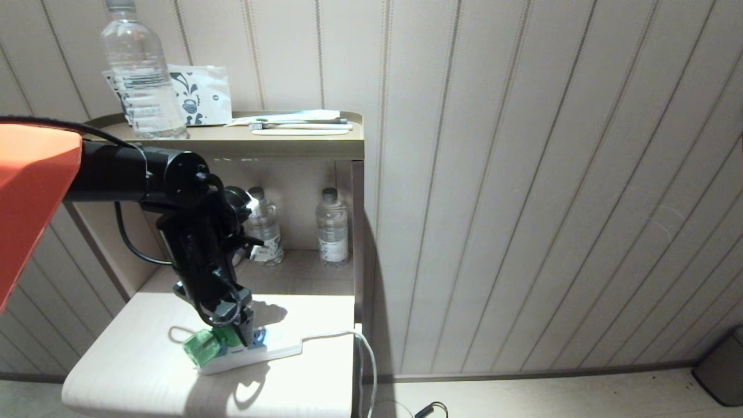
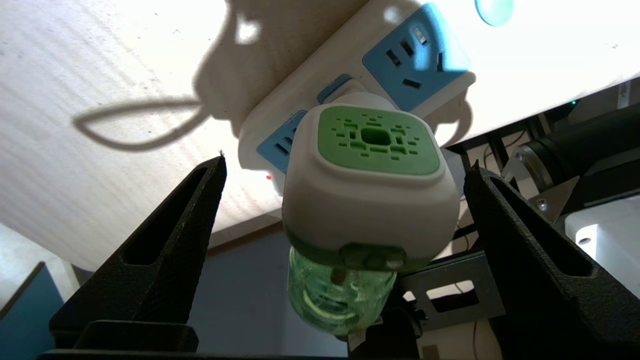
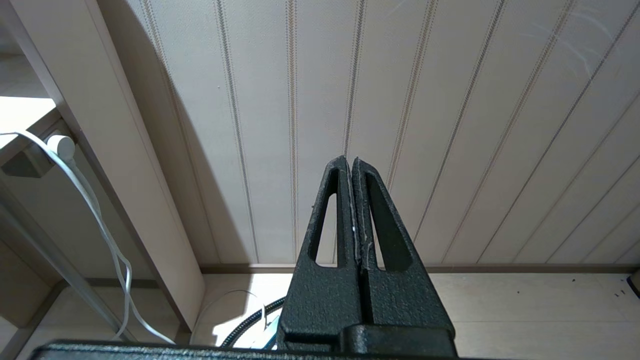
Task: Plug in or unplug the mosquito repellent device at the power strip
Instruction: Insert the plug into the socket
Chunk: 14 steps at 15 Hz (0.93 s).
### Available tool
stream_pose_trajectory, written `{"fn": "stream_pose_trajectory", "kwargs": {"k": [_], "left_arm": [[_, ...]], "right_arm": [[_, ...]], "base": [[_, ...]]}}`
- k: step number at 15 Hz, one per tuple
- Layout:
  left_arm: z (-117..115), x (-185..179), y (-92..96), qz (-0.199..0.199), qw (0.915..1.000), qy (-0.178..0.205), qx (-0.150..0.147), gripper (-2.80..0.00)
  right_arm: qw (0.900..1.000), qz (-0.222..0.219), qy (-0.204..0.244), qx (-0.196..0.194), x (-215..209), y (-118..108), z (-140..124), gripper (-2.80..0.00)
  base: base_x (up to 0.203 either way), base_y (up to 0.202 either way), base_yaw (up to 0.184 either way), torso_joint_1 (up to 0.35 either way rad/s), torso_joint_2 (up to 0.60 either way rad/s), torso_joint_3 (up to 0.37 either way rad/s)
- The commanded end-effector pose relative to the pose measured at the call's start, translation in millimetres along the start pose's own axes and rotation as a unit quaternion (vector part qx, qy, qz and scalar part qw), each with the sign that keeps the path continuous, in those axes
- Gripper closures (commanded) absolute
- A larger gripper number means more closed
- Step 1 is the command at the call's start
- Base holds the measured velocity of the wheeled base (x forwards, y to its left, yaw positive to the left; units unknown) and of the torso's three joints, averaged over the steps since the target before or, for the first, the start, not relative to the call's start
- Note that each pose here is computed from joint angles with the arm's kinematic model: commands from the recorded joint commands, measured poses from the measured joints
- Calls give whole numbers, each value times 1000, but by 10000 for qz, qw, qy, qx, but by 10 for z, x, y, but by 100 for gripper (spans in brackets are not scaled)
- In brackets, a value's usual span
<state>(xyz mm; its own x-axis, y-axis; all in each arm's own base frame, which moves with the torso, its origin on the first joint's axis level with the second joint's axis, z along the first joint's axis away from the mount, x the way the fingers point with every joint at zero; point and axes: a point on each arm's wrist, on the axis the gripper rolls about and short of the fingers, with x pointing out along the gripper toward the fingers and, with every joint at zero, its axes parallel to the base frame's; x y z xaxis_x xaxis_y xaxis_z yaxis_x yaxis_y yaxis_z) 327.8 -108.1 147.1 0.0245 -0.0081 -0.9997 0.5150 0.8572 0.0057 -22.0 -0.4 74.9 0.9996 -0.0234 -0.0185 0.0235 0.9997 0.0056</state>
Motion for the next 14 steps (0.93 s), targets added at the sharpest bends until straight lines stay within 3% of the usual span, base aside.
{"fn": "stream_pose_trajectory", "kwargs": {"k": [1,14], "left_arm": [[-15,96,-10,-48,9998,189,-11,-280],[87,340,-12,-141,9987,478,-76,-280]], "right_arm": [[10000,2,-1,1,0,0,0,0],[10000,2,-1,1,0,0,0,0]], "base": [[0,0,0,0,0,0],[0,0,0,0,0,0]]}}
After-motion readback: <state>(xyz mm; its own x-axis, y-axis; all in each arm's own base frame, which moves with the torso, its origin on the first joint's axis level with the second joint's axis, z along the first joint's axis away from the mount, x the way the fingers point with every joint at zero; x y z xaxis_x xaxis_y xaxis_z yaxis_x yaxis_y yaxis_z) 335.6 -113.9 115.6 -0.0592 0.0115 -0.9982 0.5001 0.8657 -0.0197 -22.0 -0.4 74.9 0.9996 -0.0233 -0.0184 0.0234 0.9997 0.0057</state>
